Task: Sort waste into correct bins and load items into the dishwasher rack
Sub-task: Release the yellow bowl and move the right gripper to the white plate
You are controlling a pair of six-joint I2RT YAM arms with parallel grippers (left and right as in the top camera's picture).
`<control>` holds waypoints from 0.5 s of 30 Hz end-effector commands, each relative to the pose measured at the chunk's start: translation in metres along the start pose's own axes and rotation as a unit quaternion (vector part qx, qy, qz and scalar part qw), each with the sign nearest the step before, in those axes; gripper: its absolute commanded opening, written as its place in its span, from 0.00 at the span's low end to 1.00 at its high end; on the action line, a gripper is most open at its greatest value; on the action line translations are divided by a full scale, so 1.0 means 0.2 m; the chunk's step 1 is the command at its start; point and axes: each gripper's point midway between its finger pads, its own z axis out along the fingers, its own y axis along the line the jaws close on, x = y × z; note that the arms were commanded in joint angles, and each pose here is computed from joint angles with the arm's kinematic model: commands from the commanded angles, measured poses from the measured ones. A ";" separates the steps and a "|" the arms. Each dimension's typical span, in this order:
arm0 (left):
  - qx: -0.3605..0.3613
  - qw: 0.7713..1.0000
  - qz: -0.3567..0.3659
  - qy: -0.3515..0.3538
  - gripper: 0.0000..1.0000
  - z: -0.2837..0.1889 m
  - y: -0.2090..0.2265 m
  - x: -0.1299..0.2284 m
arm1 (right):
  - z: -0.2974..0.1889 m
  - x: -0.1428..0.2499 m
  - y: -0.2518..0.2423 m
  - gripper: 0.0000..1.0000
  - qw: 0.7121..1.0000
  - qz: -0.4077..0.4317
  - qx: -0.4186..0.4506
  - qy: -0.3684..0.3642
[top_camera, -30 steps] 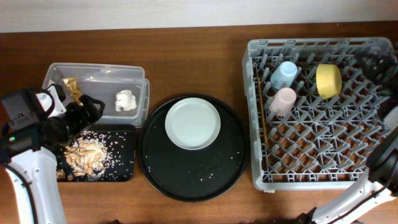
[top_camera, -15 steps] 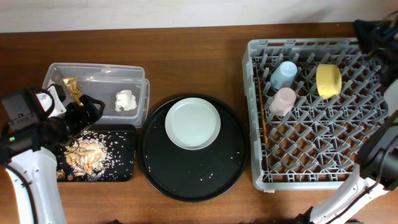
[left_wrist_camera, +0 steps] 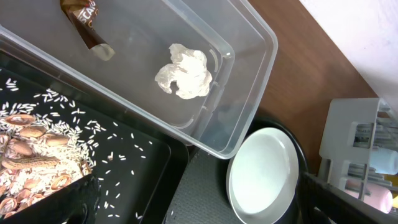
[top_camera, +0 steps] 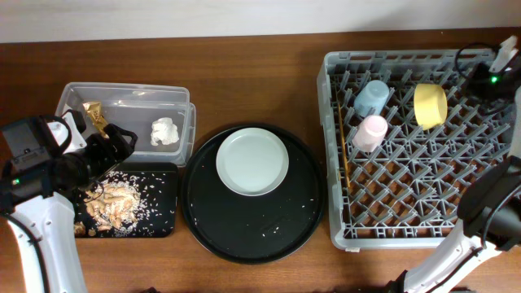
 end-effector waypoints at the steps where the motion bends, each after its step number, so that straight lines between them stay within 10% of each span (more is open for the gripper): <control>1: 0.000 1.000 0.005 -0.003 0.99 -0.01 0.00 0.00 | 0.08 0.11 0.08 0.16 0.999 -0.024 0.001 0.033; 10: 0.000 1.000 0.005 -0.003 0.99 -0.01 0.00 0.00 | 0.15 0.28 0.47 0.21 0.991 -0.088 -0.065 0.080; 15: 0.000 1.000 0.005 -0.003 0.99 -0.01 0.00 0.00 | -0.24 0.16 0.68 0.22 0.984 -0.118 -0.126 0.035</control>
